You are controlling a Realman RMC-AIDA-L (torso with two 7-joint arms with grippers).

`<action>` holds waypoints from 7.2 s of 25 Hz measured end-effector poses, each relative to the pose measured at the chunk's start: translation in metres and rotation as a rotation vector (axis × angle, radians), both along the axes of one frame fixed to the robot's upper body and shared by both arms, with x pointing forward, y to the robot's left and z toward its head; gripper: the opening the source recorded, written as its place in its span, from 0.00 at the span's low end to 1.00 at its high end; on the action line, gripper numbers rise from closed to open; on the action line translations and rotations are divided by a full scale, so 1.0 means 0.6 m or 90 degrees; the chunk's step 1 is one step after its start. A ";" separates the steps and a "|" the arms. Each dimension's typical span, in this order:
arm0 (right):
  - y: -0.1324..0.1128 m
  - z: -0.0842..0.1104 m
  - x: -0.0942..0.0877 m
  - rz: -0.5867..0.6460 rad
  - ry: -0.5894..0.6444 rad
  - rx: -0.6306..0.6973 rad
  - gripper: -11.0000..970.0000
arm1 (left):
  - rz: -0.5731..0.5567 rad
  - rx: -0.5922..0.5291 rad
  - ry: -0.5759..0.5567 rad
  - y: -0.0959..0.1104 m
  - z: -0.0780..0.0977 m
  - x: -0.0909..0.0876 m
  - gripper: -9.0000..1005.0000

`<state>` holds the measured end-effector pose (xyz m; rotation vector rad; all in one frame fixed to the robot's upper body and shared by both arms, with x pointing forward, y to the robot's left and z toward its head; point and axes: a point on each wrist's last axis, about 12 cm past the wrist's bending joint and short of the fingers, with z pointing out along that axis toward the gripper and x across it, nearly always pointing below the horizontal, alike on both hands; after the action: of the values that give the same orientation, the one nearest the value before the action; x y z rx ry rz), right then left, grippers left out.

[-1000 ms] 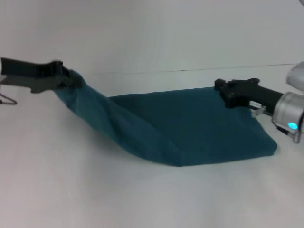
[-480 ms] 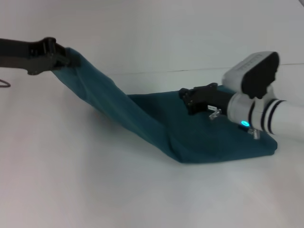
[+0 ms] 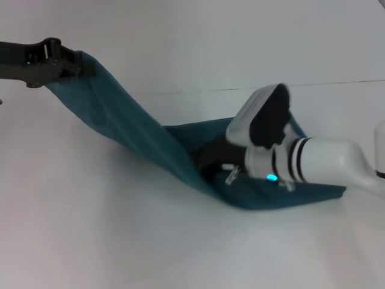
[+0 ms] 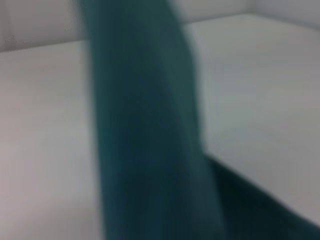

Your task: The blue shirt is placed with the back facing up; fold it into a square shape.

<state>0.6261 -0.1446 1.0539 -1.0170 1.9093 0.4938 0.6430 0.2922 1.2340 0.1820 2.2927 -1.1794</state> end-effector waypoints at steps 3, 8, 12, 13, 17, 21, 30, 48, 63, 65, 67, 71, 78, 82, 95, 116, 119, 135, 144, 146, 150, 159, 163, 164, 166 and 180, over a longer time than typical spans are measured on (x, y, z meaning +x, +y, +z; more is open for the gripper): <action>0.018 -0.003 -0.014 0.050 0.017 0.005 0.01 | -0.002 0.001 0.001 0.003 -0.001 -0.003 0.03; 0.040 -0.002 -0.029 0.099 0.039 0.021 0.01 | -0.003 0.004 0.002 0.010 -0.006 -0.009 0.03; 0.041 0.000 -0.030 0.085 0.051 0.048 0.01 | -0.003 0.007 0.002 0.015 -0.011 -0.013 0.04; 0.033 0.001 -0.026 0.062 0.051 0.065 0.01 | -0.005 0.008 0.001 0.016 -0.013 -0.015 0.04; -0.077 0.017 -0.007 -0.110 0.040 0.186 0.01 | -0.025 0.015 -0.005 0.009 -0.021 -0.018 0.05; -0.153 0.031 -0.012 -0.200 0.027 0.233 0.01 | -0.048 0.031 -0.015 -0.005 -0.022 -0.015 0.06; -0.360 0.049 -0.088 -0.380 0.004 0.339 0.01 | -0.120 0.057 -0.044 -0.065 -0.009 -0.002 0.09; -0.468 0.038 -0.158 -0.500 -0.009 0.355 0.02 | -0.306 0.157 -0.131 -0.403 -0.058 -0.022 0.14; -0.460 0.041 -0.141 -0.507 -0.015 0.351 0.02 | -0.273 0.079 -0.084 -0.465 -0.155 -0.076 0.18; -0.458 0.042 -0.140 -0.504 -0.016 0.351 0.02 | -0.274 0.074 -0.076 -0.459 -0.160 -0.079 0.27; -0.455 0.043 -0.139 -0.495 -0.014 0.348 0.02 | -0.266 0.068 -0.076 -0.450 -0.163 -0.080 0.36; -0.440 0.052 -0.136 -0.425 0.013 0.319 0.02 | -0.242 0.032 -0.102 -0.411 -0.159 -0.075 0.50; -0.423 0.107 -0.125 -0.327 0.068 0.280 0.02 | -0.153 -0.089 -0.175 -0.252 -0.144 -0.061 0.84; -0.403 0.141 -0.110 -0.276 0.146 0.272 0.06 | -0.112 -0.111 -0.198 -0.165 -0.151 -0.073 0.96; -0.271 0.216 -0.011 -0.258 0.384 0.066 0.51 | -0.177 -0.006 -0.273 -0.037 -0.187 -0.140 0.93; -0.213 0.136 0.033 -0.369 0.375 0.085 0.83 | -0.190 0.007 -0.259 -0.030 -0.218 -0.172 0.92; -0.210 0.130 0.036 -0.376 0.371 0.089 0.82 | -0.191 0.011 -0.257 -0.030 -0.219 -0.172 0.92; -0.193 0.103 0.046 -0.395 0.352 0.098 0.44 | -0.188 0.023 -0.259 -0.033 -0.225 -0.170 0.91; -0.184 0.105 0.046 -0.380 0.330 0.104 0.07 | -0.192 0.019 -0.263 -0.040 -0.228 -0.172 0.91; -0.182 0.112 0.046 -0.374 0.308 0.106 0.02 | -0.193 0.018 -0.263 -0.040 -0.228 -0.172 0.91; -0.188 0.117 0.046 -0.386 0.287 0.110 0.02 | -0.195 0.016 -0.262 -0.040 -0.227 -0.173 0.91; -0.202 0.099 0.045 -0.425 0.282 0.091 0.03 | -0.194 0.015 -0.261 -0.041 -0.228 -0.174 0.90; -0.207 0.094 0.046 -0.434 0.281 0.087 0.03 | -0.195 0.016 -0.261 -0.043 -0.229 -0.174 0.90; -0.208 0.095 0.047 -0.435 0.279 0.088 0.03 | -0.195 0.017 -0.261 -0.043 -0.229 -0.174 0.90; -0.213 0.099 0.048 -0.439 0.273 0.090 0.05 | -0.196 0.017 -0.261 -0.043 -0.229 -0.174 0.90; -0.249 0.192 -0.023 -0.297 0.392 0.037 0.52 | -0.204 0.016 -0.262 -0.038 -0.232 -0.182 0.90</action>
<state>0.6124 -0.2943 1.1690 -0.3622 2.5611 0.6244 0.5337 0.2693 1.0946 0.7529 1.9582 -1.1373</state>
